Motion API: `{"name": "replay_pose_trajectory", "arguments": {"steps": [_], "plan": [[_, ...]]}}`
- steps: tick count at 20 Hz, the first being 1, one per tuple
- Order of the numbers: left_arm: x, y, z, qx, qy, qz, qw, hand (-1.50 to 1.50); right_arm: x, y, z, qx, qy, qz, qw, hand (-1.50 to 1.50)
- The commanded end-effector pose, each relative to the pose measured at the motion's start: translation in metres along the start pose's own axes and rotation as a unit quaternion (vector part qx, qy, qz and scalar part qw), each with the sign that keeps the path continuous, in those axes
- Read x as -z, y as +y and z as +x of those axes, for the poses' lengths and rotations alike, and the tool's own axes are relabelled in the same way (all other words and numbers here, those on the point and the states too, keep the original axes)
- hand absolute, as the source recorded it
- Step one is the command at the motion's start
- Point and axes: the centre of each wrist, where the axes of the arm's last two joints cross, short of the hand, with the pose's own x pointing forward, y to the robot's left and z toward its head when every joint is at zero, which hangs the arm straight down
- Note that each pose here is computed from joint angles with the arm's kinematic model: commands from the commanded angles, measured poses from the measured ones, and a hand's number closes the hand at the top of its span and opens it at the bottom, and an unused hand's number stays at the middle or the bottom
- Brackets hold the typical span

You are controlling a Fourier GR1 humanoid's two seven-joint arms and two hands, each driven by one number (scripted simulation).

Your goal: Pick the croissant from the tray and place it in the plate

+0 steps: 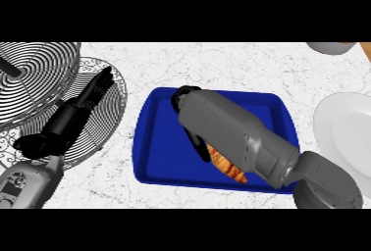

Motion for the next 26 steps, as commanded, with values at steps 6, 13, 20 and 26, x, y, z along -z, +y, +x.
{"name": "replay_pose_trajectory", "arguments": {"steps": [6,13,20,26], "plan": [[-0.005,0.005,0.011,-0.003,-0.003,0.002,1.0000,0.00,0.030,0.023,0.007,-0.049,0.063,0.057,0.995,-1.50],[-0.021,-0.013,0.003,-0.001,0.009,0.003,1.0000,0.00,0.044,0.034,0.007,-0.050,0.058,0.093,0.993,-1.50],[-0.012,-0.006,0.003,0.003,0.015,0.018,0.9997,0.00,0.065,0.058,0.016,-0.093,0.070,0.110,0.987,-1.50],[-0.013,0.009,0.001,-0.002,0.016,0.027,0.9995,0.00,0.069,0.066,0.020,-0.112,0.066,0.113,0.985,-1.50]]}}
